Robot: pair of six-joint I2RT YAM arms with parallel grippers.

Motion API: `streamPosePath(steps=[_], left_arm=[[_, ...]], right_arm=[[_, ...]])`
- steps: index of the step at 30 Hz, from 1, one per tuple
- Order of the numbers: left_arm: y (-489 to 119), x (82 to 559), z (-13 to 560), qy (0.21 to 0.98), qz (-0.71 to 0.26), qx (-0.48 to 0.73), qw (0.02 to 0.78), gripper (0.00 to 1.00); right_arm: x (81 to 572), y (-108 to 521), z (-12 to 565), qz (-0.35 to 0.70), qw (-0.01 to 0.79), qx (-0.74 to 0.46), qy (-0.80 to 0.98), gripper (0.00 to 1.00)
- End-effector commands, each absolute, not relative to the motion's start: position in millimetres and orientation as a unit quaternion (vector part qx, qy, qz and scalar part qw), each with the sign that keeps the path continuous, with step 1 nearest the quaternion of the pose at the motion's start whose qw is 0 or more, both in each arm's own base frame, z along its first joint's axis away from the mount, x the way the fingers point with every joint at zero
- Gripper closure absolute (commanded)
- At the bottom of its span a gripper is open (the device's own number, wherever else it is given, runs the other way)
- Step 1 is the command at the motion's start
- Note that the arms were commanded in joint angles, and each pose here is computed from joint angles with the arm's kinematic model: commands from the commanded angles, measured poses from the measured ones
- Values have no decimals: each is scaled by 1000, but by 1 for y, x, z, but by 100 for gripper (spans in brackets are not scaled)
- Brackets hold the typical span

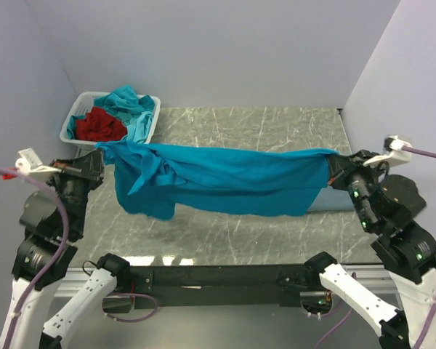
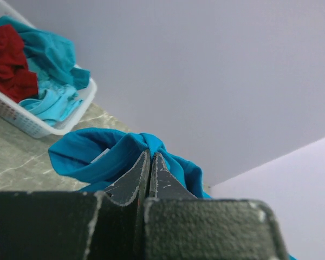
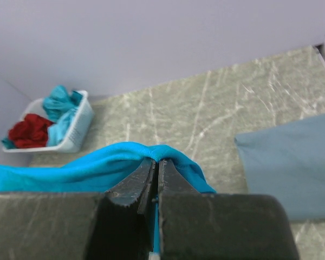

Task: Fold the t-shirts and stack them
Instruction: Flatten the tshirt out

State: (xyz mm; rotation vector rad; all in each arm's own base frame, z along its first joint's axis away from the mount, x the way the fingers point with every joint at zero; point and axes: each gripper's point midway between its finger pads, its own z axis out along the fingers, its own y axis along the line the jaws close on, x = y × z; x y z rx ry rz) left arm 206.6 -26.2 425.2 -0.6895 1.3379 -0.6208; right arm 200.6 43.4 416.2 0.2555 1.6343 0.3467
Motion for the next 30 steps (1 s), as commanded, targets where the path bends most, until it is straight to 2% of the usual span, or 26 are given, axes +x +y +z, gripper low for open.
streamPosePath(steps=[1, 4, 5, 7, 8, 9, 10, 11, 12, 13, 14, 15, 18, 23, 27, 30], left_arm=[[-28, 238, 410, 611, -242, -332, 677, 99], [-39, 281, 357, 663, -182, -341, 641, 99], [-42, 293, 338, 680, -165, -340, 628, 98], [-46, 325, 286, 727, -104, -341, 586, 87], [-48, 344, 251, 759, -68, -339, 552, 81], [-52, 352, 232, 783, -66, -332, 522, 63], [-48, 359, 218, 797, -57, -338, 496, 47], [-52, 372, 211, 811, -56, -336, 476, 32], [-56, 374, 210, 817, -59, -333, 466, 1], [-60, 377, 212, 818, -67, -329, 467, 1], [-62, 377, 219, 814, -78, -325, 475, 1], [-67, 379, 229, 807, -101, -318, 488, 1], [-70, 364, 235, 795, -133, -315, 501, 1], [-86, 328, 198, 828, -172, -301, 441, 1], [-124, 306, 155, 857, -241, -256, 375, 1], [-142, 296, 134, 874, -249, -226, 351, 1]], right_arm=[[229, 44, 380, 102, 629, 134, 759, 100], [264, 42, 334, 52, 590, 148, 792, 100], [275, 55, 316, 74, 566, 128, 811, 100], [313, 53, 260, 70, 518, 125, 843, 100], [323, 56, 243, 73, 504, 124, 852, 94], [341, 56, 213, 57, 476, 127, 869, 88], [349, 49, 202, 42, 461, 137, 876, 79], [354, 45, 193, 26, 447, 145, 882, 52], [362, 36, 181, -8, 426, 154, 891, 45], [363, 34, 178, -18, 419, 159, 894, 36], [363, 31, 176, -27, 415, 163, 894, 17], [362, 31, 177, -25, 417, 164, 894, 15], [356, 39, 185, 9, 437, 160, 885, 13], [329, 62, 179, 82, 425, 138, 891, 11], [299, 87, 137, 122, 378, 103, 912, 10], [275, 110, 107, 128, 339, 83, 928, 10]])
